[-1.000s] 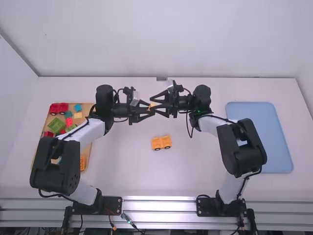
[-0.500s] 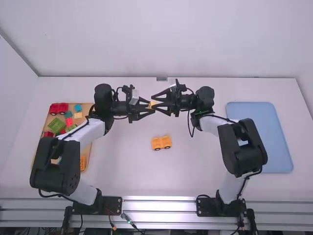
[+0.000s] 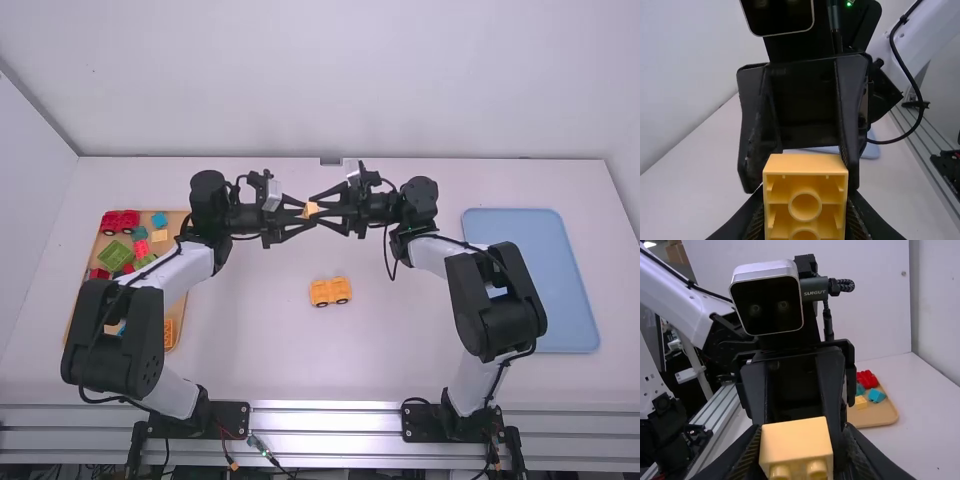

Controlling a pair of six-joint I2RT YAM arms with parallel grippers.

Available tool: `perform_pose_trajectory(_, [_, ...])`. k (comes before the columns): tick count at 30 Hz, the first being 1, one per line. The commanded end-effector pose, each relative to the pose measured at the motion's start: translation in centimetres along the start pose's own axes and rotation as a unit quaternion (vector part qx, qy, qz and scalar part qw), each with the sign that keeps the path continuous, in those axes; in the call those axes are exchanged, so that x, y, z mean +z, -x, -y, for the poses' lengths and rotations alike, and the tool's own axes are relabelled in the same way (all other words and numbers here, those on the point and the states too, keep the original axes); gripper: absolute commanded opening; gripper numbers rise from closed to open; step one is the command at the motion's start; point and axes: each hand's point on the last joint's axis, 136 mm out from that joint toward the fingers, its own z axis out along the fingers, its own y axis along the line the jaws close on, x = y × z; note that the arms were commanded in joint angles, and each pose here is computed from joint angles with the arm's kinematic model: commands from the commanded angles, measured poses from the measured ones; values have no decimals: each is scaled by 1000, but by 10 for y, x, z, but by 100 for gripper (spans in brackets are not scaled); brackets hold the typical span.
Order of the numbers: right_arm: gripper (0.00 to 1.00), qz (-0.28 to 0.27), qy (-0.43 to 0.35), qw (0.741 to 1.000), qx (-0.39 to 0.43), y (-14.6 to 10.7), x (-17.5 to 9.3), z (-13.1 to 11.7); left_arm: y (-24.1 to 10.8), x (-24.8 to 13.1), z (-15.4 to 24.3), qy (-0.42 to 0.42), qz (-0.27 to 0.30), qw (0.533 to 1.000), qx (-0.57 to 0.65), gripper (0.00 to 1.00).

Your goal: Assemble lego blocks to make yellow taxi

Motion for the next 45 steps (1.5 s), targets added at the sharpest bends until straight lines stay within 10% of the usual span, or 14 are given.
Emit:
perform_pose_trajectory(1, [40, 5, -2, 1000, -11, 7, 4, 4, 6, -1, 11, -21, 4, 1000, 7, 12])
perform_pose_trajectory(10, [32, 9, -11, 1000, -10, 8, 3, 7, 4, 0, 12, -22, 3, 1000, 2, 16])
perform_pose_trajectory(17, [29, 9, -6, 1000, -11, 8, 6, 5, 4, 0, 12, -22, 3, 1000, 3, 56])
perform_pose_trajectory(20, [29, 9, -9, 1000, -11, 8, 4, 6, 4, 0, 11, -21, 3, 1000, 2, 100])
perform_pose_trajectory(37, [13, 17, -189, 981, 37, -5, -39, 79, -41, -28, -32, 112, -54, 986, -108, 99])
perform_pose_trajectory(45, [8, -137, -334, 931, 48, -26, -59, 96, -53, -35, -47, 164, -76, 977, -113, 99])
